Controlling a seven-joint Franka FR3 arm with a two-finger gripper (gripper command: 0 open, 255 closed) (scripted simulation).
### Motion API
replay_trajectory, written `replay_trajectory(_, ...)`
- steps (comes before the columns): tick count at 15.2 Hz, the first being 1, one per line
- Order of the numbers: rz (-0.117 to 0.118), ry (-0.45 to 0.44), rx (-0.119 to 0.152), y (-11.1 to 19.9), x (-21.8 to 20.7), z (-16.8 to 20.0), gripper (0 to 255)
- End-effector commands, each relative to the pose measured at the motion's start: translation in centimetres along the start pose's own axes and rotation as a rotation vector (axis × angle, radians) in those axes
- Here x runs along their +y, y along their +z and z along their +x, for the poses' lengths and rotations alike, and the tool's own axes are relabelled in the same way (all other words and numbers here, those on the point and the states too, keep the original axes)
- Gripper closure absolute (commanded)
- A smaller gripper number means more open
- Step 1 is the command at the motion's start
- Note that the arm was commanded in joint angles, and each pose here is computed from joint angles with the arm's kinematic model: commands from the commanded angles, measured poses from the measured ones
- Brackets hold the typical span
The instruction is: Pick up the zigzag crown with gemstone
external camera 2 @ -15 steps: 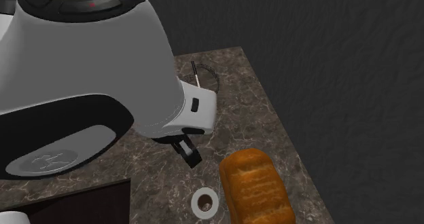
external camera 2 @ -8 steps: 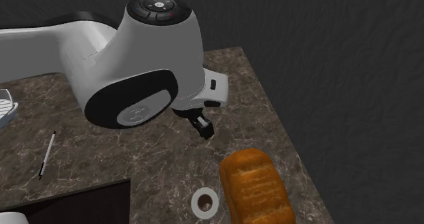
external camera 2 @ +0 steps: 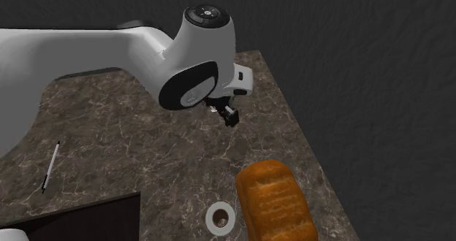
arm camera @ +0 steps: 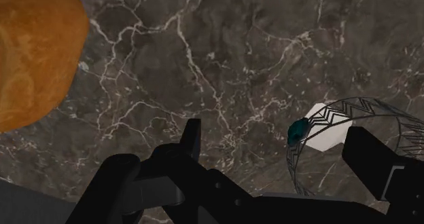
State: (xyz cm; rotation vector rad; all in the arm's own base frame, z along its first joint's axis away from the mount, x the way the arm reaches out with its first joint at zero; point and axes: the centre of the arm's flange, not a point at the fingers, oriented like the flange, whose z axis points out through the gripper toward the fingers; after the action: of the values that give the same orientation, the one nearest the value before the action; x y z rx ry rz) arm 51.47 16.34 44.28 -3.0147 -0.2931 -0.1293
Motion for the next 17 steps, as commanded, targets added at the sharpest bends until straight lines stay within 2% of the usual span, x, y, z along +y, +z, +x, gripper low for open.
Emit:
replay_trajectory(1, 0.007, -0.004, 0.002, 1.7, -1.1, 1.9, 0)
replay_trajectory(9, 0.030, -0.024, 0.011, 7.5, -5.7, 9.1, 0)
replay_trajectory(17, 0.031, -0.025, 0.011, 11.7, -5.5, 9.1, 0)
